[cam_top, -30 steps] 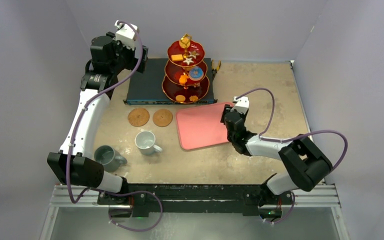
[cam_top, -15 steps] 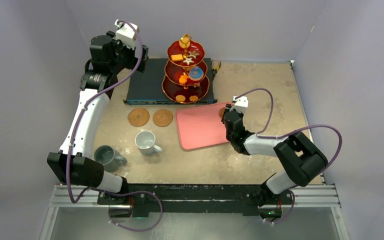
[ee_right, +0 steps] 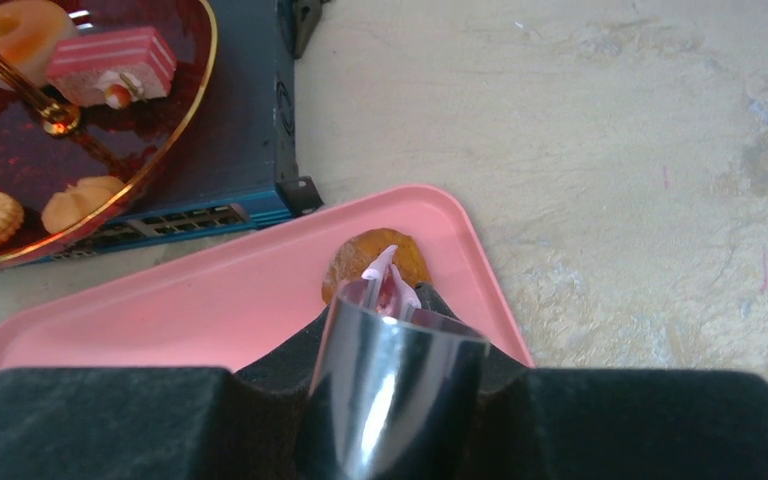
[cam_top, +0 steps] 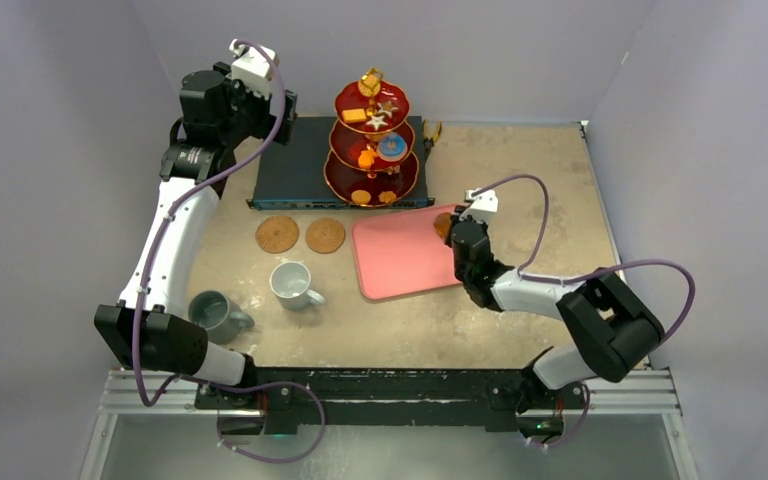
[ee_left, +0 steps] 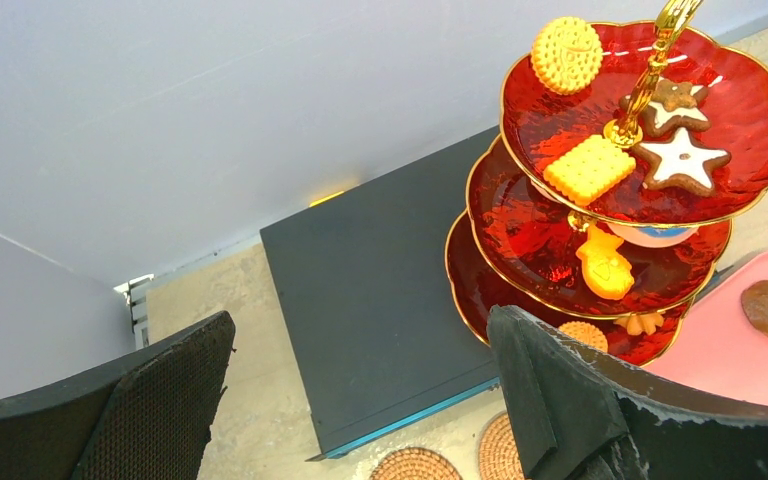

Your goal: Serve the afternoon tea

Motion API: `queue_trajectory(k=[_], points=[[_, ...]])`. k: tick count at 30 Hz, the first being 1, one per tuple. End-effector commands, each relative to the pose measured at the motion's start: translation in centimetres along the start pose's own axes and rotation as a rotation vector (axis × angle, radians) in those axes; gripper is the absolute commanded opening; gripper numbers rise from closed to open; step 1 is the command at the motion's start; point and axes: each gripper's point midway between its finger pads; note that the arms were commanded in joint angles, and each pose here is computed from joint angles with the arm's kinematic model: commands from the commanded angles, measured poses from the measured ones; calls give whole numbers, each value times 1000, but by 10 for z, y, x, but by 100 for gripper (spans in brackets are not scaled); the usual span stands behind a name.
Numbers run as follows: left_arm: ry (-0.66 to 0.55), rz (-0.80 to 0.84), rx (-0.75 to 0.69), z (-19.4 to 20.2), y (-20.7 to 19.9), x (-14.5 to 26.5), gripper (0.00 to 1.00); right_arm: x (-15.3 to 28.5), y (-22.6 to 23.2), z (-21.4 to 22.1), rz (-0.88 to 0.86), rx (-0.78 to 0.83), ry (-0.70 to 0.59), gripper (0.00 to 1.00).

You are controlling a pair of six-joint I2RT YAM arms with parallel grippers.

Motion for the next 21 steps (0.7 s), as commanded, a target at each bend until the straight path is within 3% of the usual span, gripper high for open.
queue_trajectory(k=[1,11,21], points=[[-68,4,-3,-26,-1,12,99,5,1,-23,-26,-20,-63,20],[-69,4,-6,-27,-1,12,99,-8,-1,-22,35,16,-60,37],[-66,6,-8,-25,0,10,99,-15,-5,-18,78,16,-48,39]])
Point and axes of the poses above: each gripper's point midway between its finger pads, its own x axis back along the fingers, its own y axis along the line the jaws close on, z = x × y, and after that the axes turned 13 degrees about x, right-handed
